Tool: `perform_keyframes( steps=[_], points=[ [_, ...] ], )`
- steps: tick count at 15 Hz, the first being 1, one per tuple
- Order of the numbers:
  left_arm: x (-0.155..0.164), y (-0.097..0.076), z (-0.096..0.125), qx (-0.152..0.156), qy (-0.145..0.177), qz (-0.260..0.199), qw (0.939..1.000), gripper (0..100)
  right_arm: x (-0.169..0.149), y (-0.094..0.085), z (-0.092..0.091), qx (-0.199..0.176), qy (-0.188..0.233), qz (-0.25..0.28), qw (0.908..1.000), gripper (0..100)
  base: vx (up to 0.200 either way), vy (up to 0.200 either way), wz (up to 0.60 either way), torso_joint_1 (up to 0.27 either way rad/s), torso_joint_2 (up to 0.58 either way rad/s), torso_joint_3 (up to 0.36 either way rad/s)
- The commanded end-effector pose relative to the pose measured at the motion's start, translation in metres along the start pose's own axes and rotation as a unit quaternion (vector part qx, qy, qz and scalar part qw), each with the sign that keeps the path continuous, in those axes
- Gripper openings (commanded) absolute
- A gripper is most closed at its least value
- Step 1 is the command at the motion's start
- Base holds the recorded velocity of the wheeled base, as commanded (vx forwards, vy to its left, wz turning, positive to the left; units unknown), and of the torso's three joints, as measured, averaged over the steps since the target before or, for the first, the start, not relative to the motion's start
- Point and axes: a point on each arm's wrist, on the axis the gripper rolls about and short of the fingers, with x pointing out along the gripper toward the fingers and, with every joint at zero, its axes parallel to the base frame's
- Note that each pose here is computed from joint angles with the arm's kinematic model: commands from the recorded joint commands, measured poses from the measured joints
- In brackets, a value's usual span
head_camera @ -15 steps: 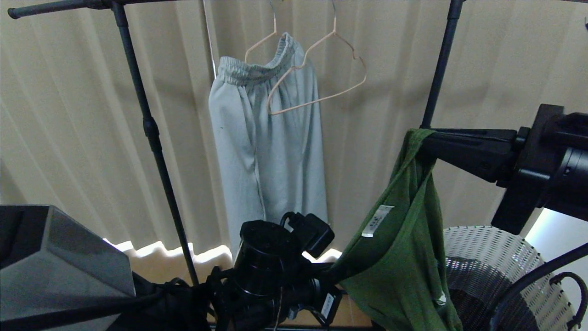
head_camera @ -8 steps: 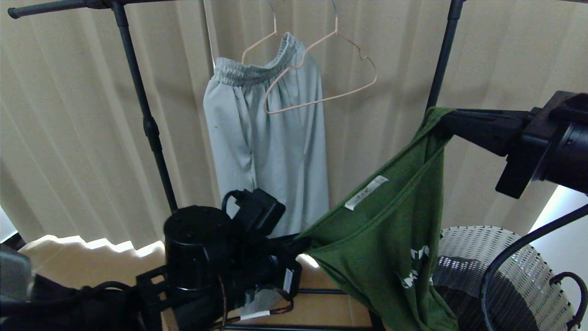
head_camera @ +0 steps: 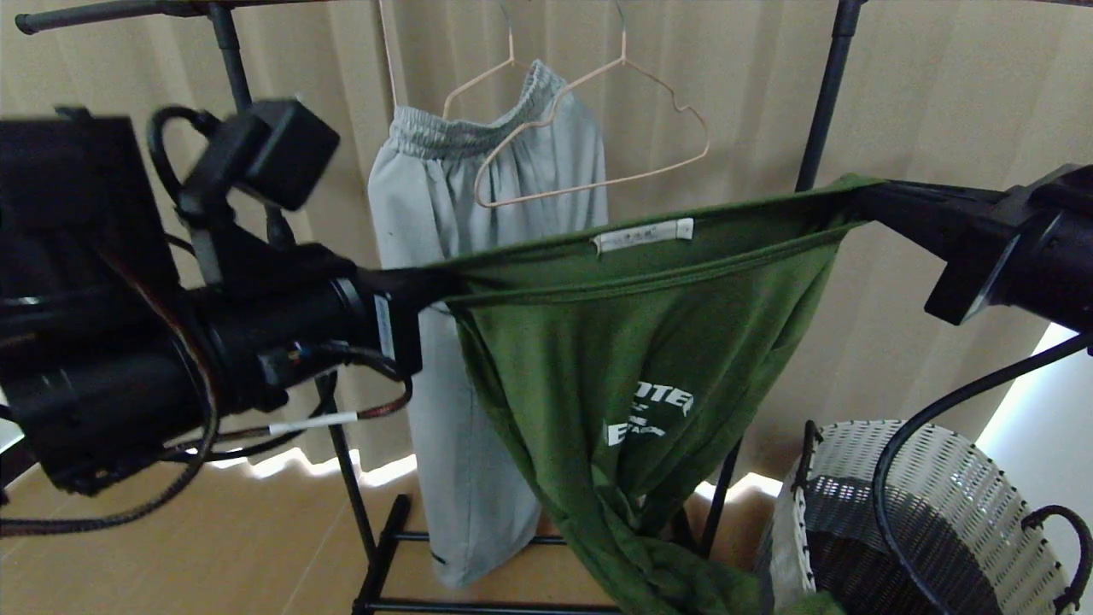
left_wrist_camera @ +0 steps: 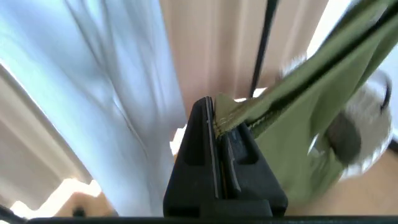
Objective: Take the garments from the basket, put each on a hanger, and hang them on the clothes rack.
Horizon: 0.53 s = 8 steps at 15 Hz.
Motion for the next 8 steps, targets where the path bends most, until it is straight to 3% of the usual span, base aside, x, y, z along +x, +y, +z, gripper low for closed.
perform_keyframes(
  steps=[1, 3, 5, 6, 8],
  points=[
    [-0.012, 0.006, 0.039, -0.002, -0.056, 0.018, 0.9983, 0, 0.003, -0.004, 0.001, -0.001, -0.001, -0.01, 1.0, 0, 0.0, 0.0, 0.0, 0.0, 0.0, 0.0],
    [-0.011, 0.006, 0.049, 0.0, -0.064, 0.029, 0.9975, 0, 0.01, -0.008, 0.007, 0.0, -0.01, -0.021, 0.9997, 0, 0.0, 0.0, 0.0, 0.0, 0.0, 0.0],
    [-0.008, 0.008, 0.023, 0.05, -0.018, 0.057, 0.997, 0, 0.015, -0.008, 0.005, 0.002, -0.003, -0.021, 0.9998, 0, 0.0, 0.0, 0.0, 0.0, 0.0, 0.0],
    [-0.008, 0.008, 0.016, 0.061, -0.009, 0.062, 0.9962, 0, 0.017, -0.007, 0.0, 0.001, 0.006, -0.021, 0.9998, 0, 0.0, 0.0, 0.0, 0.0, 0.0, 0.0],
    [-0.008, 0.006, 0.019, 0.06, -0.024, 0.06, 0.9961, 0, 0.02, -0.008, 0.003, 0.002, 0.002, -0.022, 0.9998, 0, 0.0, 0.0, 0.0, 0.0, 0.0, 0.0]
  ],
)
